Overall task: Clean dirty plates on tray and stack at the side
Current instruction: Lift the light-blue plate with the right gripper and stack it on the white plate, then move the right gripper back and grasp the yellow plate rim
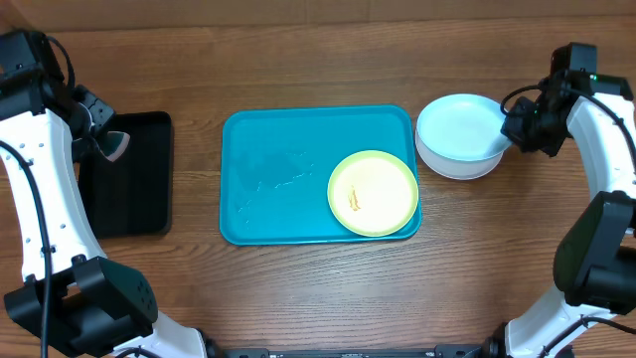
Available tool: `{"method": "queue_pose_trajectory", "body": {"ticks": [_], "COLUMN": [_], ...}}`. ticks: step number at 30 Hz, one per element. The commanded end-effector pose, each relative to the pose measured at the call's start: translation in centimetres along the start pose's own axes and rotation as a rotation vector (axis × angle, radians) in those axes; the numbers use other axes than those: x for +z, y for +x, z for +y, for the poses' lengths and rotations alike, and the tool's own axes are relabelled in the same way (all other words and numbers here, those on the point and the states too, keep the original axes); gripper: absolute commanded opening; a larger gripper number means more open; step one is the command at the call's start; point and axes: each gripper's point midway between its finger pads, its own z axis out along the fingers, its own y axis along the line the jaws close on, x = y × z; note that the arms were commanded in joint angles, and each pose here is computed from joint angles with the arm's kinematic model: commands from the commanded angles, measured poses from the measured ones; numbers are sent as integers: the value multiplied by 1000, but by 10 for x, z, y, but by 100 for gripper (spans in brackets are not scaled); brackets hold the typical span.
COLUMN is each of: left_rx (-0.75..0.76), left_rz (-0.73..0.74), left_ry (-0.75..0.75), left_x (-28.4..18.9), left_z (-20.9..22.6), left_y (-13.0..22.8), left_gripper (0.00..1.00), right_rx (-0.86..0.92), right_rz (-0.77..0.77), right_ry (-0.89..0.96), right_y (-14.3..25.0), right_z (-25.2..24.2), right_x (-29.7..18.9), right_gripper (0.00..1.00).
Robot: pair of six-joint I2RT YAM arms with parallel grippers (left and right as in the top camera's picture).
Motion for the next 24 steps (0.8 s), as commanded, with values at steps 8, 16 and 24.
{"method": "queue_pose_trajectory", "body": {"ticks": [8,16,24], "left_rx": [14,14,17], "left_rz": [6,1,0], "left_ry": [6,9,9], "left_x": [2,2,2], "left_z": [-2,-3,-3], "left_y": [2,0,0], "left_gripper": [4,4,5], "right_rx": [22,-261,-518], "right_rz": [-77,55,81], "right_ry": [17,-314,-129], "right_y": [-4,36,106], "right_z": [-9,68,131], "right_x": [13,7,22], "right_gripper": [18,31,42]}}
